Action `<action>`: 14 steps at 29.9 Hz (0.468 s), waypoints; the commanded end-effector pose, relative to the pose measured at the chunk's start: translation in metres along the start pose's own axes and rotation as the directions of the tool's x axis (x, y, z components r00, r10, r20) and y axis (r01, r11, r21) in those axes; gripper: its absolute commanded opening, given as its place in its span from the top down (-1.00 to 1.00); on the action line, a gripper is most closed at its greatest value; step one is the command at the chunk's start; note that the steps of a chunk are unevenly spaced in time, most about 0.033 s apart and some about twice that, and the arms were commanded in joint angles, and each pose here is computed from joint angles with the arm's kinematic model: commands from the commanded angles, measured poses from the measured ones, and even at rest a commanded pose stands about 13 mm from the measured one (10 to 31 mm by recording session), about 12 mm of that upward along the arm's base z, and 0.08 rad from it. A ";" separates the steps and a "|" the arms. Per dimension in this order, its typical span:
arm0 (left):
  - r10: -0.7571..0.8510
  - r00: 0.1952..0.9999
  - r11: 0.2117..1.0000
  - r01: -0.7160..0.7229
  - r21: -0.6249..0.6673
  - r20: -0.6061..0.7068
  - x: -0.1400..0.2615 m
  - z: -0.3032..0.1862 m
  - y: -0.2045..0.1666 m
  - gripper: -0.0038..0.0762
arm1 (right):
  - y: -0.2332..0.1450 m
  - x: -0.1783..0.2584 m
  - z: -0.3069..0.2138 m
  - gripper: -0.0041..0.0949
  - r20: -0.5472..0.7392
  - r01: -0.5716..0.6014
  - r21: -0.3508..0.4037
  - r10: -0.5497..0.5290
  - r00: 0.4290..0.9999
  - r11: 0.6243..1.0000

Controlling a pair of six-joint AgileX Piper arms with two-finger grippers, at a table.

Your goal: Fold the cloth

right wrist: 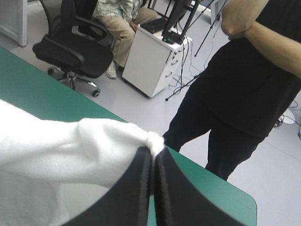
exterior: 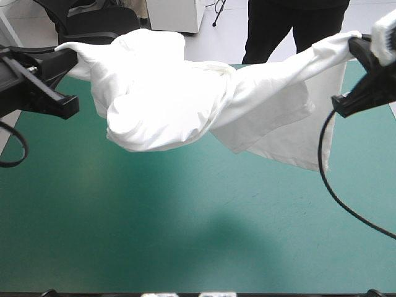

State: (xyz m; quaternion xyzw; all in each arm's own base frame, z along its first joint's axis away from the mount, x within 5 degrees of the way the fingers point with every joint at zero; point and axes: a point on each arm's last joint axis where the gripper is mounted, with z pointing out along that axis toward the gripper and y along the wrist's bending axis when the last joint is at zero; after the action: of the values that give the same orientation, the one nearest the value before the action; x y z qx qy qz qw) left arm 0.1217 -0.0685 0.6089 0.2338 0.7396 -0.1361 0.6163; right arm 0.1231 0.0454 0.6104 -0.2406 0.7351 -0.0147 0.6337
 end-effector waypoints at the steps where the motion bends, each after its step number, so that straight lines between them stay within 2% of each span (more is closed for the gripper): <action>1: -0.024 1.000 0.998 0.023 0.060 0.012 0.000 -0.026 -0.006 0.95 | -0.007 -0.006 -0.034 0.95 0.125 -0.026 0.017 0.023 0.992 1.000; 8: -0.067 0.998 0.989 0.065 0.135 0.010 0.011 -0.047 -0.015 0.95 | 0.003 0.005 -0.049 0.95 0.097 -0.066 -0.089 0.075 0.992 0.994; 14: -0.134 0.978 0.970 0.162 0.182 -0.158 0.054 -0.039 -0.024 0.95 | 0.022 0.029 -0.037 0.95 -0.006 -0.092 -0.214 0.093 0.996 0.972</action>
State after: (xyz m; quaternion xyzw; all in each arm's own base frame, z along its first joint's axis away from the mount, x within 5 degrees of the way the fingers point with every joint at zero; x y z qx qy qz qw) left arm 0.0766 -0.0595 0.5827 0.2454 0.7489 -0.2171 0.5760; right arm 0.0804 0.0409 0.5931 -0.2655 0.7338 0.0767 0.6206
